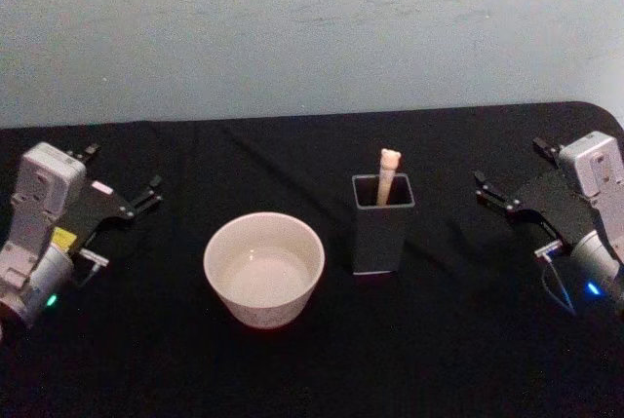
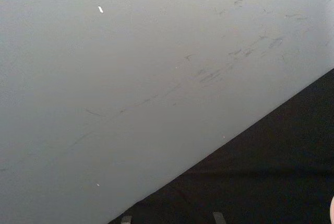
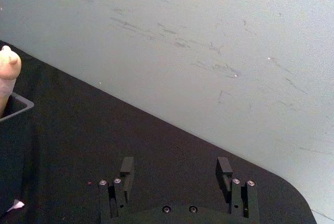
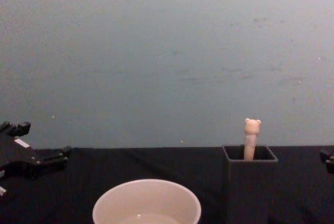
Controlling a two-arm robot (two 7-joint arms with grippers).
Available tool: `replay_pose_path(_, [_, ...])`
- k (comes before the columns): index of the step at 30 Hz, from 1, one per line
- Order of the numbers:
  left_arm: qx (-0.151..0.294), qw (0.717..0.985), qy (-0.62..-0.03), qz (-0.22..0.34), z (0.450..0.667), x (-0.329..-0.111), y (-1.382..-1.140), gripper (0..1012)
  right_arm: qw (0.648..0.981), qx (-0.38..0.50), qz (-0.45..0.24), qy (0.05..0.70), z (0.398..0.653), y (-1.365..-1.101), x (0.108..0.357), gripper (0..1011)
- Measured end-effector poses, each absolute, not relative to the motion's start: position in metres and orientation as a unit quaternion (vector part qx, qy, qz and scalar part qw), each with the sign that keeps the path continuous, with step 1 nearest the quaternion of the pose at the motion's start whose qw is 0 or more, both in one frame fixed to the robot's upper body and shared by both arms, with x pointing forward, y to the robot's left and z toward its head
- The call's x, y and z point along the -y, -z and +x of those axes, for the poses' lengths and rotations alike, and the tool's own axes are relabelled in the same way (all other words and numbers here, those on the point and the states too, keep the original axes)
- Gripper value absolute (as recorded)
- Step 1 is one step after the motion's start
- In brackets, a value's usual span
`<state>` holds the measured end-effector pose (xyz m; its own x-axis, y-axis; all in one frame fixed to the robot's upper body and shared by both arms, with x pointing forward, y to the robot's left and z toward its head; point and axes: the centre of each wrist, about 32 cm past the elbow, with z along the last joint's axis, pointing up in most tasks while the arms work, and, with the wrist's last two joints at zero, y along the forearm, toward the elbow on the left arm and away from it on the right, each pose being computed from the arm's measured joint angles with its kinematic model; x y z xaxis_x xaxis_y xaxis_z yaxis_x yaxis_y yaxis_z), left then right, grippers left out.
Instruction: Pick up the stirring spoon with one hand, stir inside the cup, then place it back in its original position.
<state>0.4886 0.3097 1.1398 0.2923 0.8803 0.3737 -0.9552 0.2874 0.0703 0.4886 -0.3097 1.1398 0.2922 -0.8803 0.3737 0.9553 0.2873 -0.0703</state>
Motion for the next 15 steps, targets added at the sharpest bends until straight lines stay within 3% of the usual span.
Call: replay_pose_path(15, [0.132, 0.791, -0.580, 0.141, 0.4886, -0.3097, -1.1398, 1001, 0.791, 0.132, -0.142, 0.580, 0.4886, -1.1398, 0.3097, 1002])
